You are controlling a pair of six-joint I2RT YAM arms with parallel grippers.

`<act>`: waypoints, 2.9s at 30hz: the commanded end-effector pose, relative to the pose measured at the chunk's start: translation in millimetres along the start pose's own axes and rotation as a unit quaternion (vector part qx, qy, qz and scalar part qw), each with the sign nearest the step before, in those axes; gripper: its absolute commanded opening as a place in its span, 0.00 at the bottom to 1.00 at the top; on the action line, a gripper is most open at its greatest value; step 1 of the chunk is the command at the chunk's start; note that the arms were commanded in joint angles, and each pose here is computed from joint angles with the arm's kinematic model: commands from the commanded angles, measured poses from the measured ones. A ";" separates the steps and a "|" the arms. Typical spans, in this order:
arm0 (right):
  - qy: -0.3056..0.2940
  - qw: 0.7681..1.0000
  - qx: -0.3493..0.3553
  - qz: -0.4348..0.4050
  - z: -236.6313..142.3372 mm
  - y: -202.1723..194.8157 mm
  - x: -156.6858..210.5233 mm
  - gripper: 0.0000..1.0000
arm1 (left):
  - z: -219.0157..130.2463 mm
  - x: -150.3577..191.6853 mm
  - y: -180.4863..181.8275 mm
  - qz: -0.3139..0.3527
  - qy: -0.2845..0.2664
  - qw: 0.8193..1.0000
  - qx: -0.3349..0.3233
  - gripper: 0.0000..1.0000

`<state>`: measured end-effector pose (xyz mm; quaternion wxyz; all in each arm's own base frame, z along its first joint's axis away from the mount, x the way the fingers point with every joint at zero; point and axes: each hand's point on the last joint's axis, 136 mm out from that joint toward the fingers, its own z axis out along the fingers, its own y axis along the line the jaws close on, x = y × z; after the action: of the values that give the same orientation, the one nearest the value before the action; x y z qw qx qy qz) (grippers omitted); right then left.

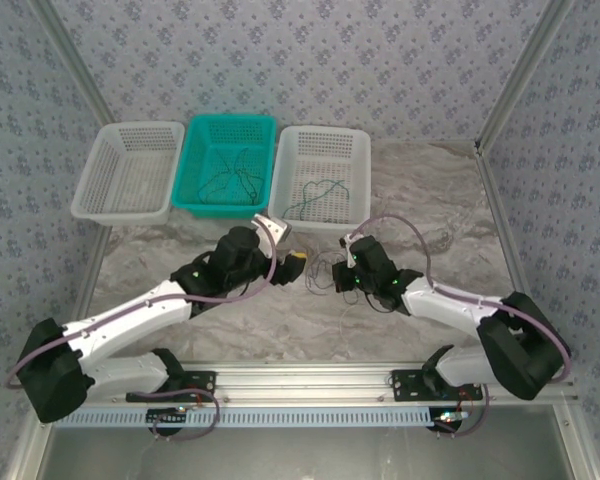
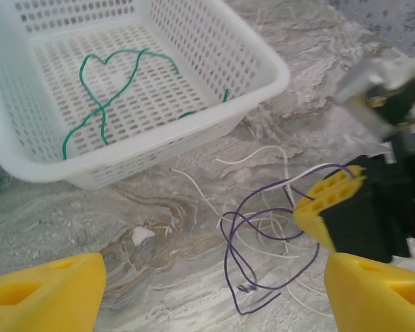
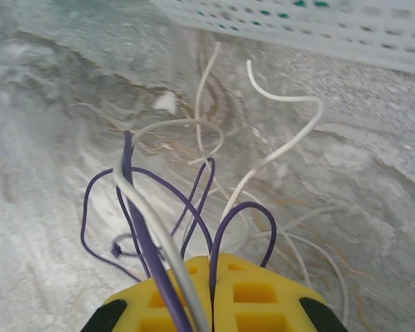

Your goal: Untangle the cables

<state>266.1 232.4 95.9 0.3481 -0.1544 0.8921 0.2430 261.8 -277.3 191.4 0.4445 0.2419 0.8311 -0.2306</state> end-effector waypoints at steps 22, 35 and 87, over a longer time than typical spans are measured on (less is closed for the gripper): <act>-0.051 0.994 -0.092 -0.035 -34.6 42.1 -39.7 0.00 | 48.3 52.7 -9.1 -0.122 0.102 0.982 0.101 0.57; -0.052 0.998 -0.041 0.000 -34.7 15.2 -35.5 0.00 | 63.1 73.2 -15.7 -0.144 0.127 0.974 0.120 0.40; -0.187 0.972 -0.059 -0.133 -66.1 29.7 -47.5 0.87 | -74.0 -73.0 7.1 -0.138 -0.132 0.976 0.102 0.00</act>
<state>255.6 205.1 171.5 0.5023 -0.1602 0.8037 0.2758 256.6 -235.7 264.2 0.4715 0.1176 0.7828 -0.3885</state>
